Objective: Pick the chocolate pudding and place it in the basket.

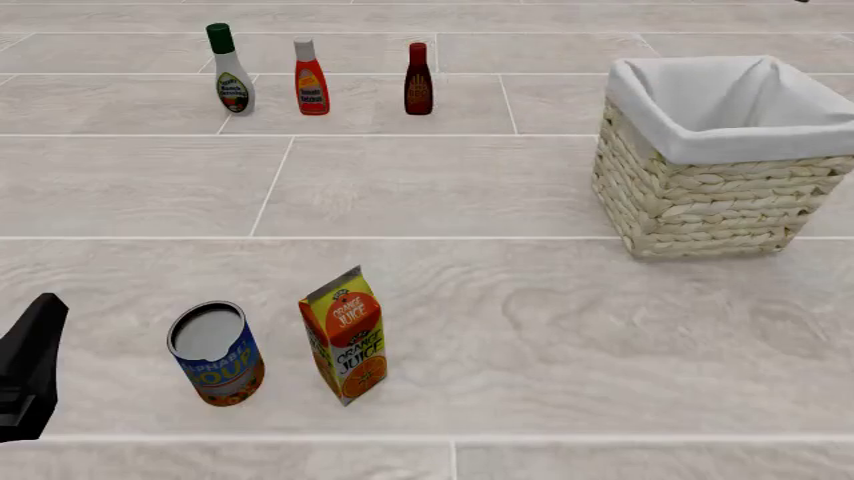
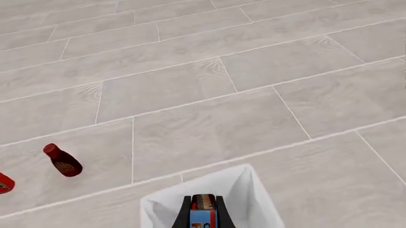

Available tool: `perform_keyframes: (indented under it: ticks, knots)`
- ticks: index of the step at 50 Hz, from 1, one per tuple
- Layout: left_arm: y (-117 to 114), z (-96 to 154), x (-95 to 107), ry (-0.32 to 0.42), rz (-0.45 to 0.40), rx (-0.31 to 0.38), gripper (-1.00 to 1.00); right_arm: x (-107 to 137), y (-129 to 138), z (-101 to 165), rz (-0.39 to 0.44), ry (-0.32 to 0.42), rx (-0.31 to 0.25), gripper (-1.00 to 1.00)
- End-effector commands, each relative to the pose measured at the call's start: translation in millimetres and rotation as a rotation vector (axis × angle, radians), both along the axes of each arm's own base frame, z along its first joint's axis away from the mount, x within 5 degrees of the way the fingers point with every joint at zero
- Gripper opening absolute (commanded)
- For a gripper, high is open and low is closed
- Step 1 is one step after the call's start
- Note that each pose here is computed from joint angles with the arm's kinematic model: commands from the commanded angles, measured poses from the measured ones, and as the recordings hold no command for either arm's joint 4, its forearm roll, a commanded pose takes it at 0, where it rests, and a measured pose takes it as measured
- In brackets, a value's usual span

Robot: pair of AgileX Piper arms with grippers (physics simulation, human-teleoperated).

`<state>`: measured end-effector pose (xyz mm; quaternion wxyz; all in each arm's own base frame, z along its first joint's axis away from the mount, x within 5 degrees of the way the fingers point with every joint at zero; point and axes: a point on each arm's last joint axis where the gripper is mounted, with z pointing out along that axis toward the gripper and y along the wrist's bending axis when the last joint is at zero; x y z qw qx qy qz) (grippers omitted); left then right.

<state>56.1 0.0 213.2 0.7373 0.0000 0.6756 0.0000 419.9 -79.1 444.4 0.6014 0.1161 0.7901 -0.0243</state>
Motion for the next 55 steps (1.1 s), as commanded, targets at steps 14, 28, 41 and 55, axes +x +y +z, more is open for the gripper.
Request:
perform_keyframes:
  ticks: [14, 28, 41, 55]
  knots:
    - [0.0, 0.0, 0.0, 0.0, 0.0, 0.0, 1.0, 10.8, -24.7, -15.5, -0.081, 0.055, 0.108, -1.0]
    - [0.0, 0.0, 0.0, 0.0, 0.0, 0.0, 1.0, 20.0, -27.3, -25.6, -0.093, 0.08, 0.14, -1.0]
    - [0.0, 0.0, 0.0, 0.0, 0.0, 0.0, 1.0, 34.8, -28.2, -37.9, -0.099, 0.098, 0.174, -1.0]
    - [0.0, 0.0, 0.0, 0.0, 0.0, 0.0, 1.0, 49.0, -33.6, -50.1, -0.114, 0.124, 0.201, -1.0]
